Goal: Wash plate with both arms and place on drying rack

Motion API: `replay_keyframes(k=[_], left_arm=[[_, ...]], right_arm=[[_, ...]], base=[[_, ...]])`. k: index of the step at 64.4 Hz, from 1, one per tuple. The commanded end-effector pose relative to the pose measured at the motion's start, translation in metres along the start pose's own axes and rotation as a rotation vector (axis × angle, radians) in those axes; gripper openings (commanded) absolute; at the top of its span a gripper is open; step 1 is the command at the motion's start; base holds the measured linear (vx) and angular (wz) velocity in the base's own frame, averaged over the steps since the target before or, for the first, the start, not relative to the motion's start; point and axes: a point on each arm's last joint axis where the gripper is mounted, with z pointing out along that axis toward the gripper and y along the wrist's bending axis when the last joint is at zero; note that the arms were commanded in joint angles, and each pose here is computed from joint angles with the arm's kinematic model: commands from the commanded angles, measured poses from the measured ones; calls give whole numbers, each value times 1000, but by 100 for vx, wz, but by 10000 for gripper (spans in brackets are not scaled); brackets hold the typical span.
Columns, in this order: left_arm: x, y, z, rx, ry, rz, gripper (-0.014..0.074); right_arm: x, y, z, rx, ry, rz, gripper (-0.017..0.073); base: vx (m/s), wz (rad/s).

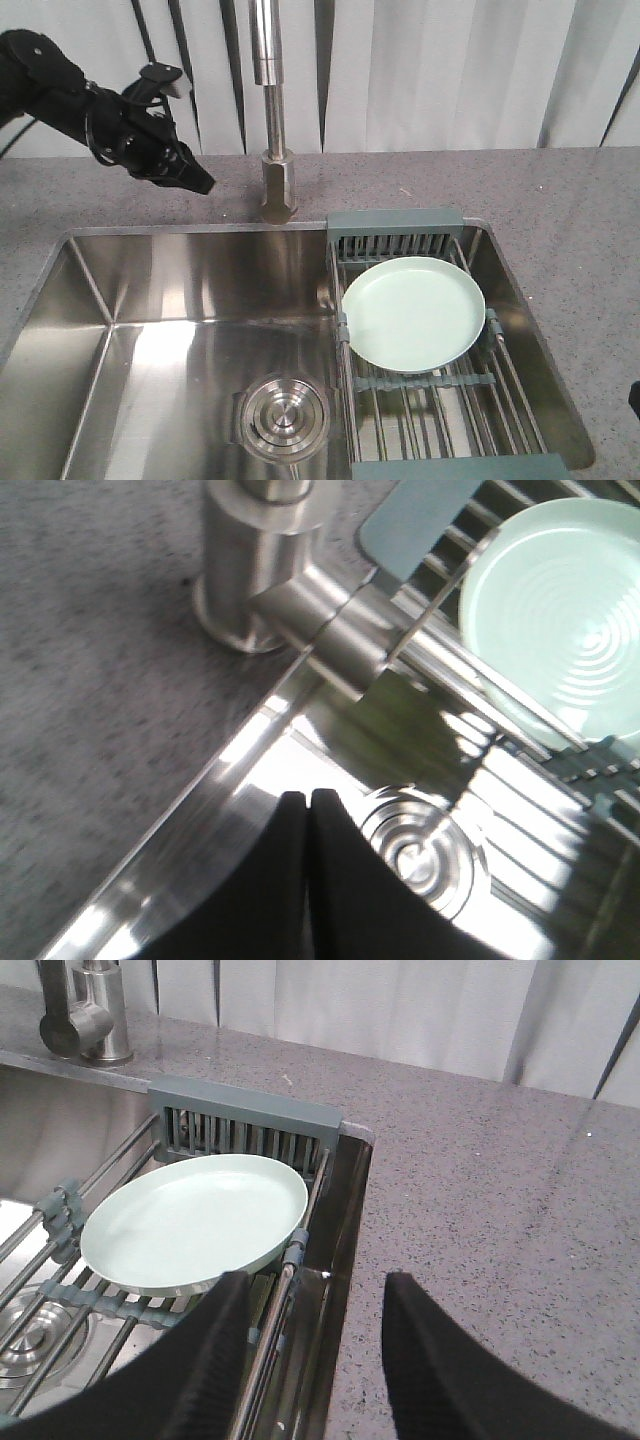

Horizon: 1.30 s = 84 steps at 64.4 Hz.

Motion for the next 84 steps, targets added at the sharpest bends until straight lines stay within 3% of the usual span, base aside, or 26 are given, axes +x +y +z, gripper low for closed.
replay_keyframes(k=[1,19,22,38,63,84], left_arm=[[-19,-20,-69,-242,-88,-30,-6],[-12,-34,-176,-819,-158,-126,-6],[-10,-39,-188,-861,-183,-118,-6],[19,-76,-214,-875,-301,-96,-6],[127,-138,-210,-876,-472,-10,-6],[214,-179,-202,-857,-572,-91,-6]], right_arm=[[-15,-3,-2,24,-87,-7,323],[-15,-3,-2,24,-87,-7,323],[-15,-3,-2,24,-87,-7,323],[-15,-3,-2,24,-87,-7,323],[-15,-3,-2,24,-87,-7,323],[-15,-3,-2,24,-87,-7,323]], base=[[0,0],[0,0],[0,0],[0,0],[0,0],[0,0]])
